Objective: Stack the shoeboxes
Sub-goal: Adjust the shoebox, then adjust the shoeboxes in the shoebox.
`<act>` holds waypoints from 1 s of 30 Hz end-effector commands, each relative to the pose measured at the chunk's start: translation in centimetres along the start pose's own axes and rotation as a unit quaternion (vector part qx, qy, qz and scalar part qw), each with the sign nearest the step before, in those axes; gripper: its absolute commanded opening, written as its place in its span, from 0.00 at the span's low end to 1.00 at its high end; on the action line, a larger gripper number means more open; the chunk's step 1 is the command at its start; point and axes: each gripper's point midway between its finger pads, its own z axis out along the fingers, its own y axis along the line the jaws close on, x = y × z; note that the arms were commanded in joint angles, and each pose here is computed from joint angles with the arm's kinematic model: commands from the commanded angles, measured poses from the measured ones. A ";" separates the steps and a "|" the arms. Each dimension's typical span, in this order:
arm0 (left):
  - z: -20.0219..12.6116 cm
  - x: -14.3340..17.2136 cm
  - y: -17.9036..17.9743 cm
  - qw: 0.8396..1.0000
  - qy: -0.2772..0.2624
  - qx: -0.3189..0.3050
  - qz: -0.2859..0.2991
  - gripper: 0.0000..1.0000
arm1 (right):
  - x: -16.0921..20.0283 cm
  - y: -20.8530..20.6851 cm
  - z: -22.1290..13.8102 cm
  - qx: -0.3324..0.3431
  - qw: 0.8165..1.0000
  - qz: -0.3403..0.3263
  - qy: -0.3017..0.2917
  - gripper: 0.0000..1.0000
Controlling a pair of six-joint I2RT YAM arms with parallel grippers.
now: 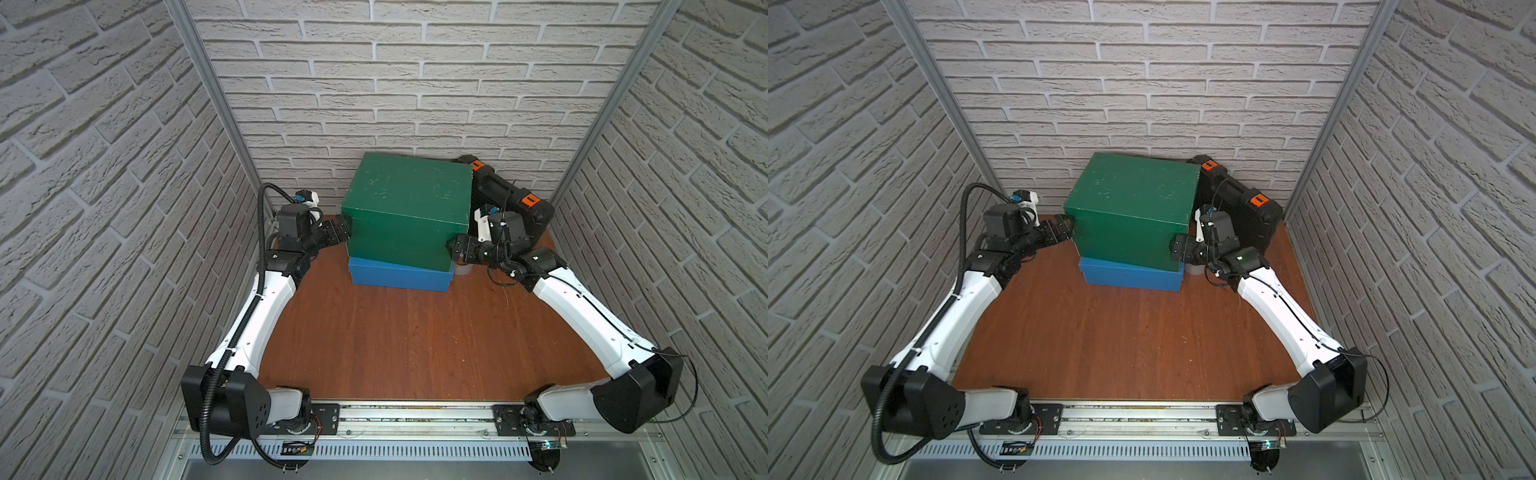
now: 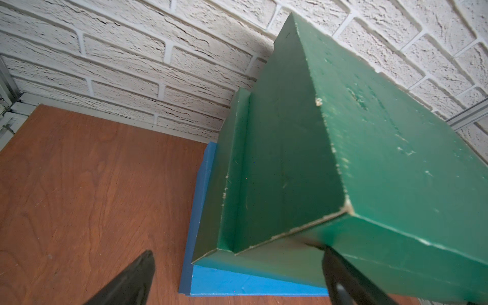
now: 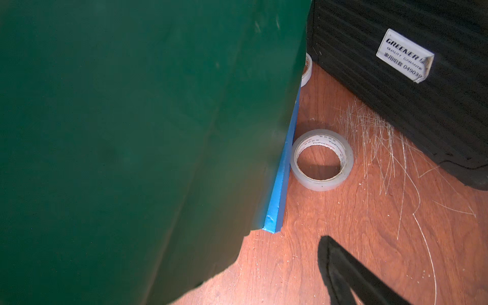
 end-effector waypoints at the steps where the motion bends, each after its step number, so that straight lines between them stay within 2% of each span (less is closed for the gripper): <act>1: 0.0 -1.8 -0.4 1.000 -0.023 0.009 0.002 0.98 | -1.9 0.8 -0.5 -0.008 0.999 -0.002 -0.031 0.99; 8: -1.2 -2.2 -0.9 0.999 -0.032 0.023 -0.006 0.98 | -2.0 1.4 -1.6 -0.024 0.999 0.000 -0.036 0.98; 12: -3.6 -3.6 -1.3 0.995 -0.081 0.045 -0.022 0.98 | -2.6 2.1 -4.5 -0.050 0.997 0.003 -0.064 0.99; 14: -4.6 -4.3 0.1 0.990 -0.110 0.059 -0.070 0.98 | -2.9 2.1 -6.0 -0.054 0.995 0.007 -0.080 0.99; 17: -4.9 -5.4 4.3 0.969 -0.142 0.078 -0.188 0.98 | -3.5 1.6 -8.1 -0.046 0.993 0.011 -0.111 1.00; 19: -3.7 -5.2 7.3 0.954 -0.141 0.077 -0.253 0.98 | -4.1 1.0 -9.3 -0.037 0.990 0.016 -0.132 1.00; 21: -1.7 -4.5 8.9 0.948 -0.120 0.075 -0.286 0.98 | -4.9 0.4 -9.9 -0.029 0.988 0.027 -0.150 0.99; 23: 0.6 -4.0 9.5 0.944 -0.095 0.084 -0.304 0.97 | -5.8 0.0 -10.3 -0.027 0.985 0.041 -0.168 0.99; 27: 5.2 -3.3 10.0 0.934 -0.055 0.116 -0.334 0.86 | -8.4 -1.0 -10.2 -0.021 0.977 0.076 -0.199 0.99; 30: 7.6 -3.1 9.6 0.935 -0.032 0.122 -0.333 0.85 | -10.3 -1.2 -9.7 -0.025 0.975 0.091 -0.202 0.99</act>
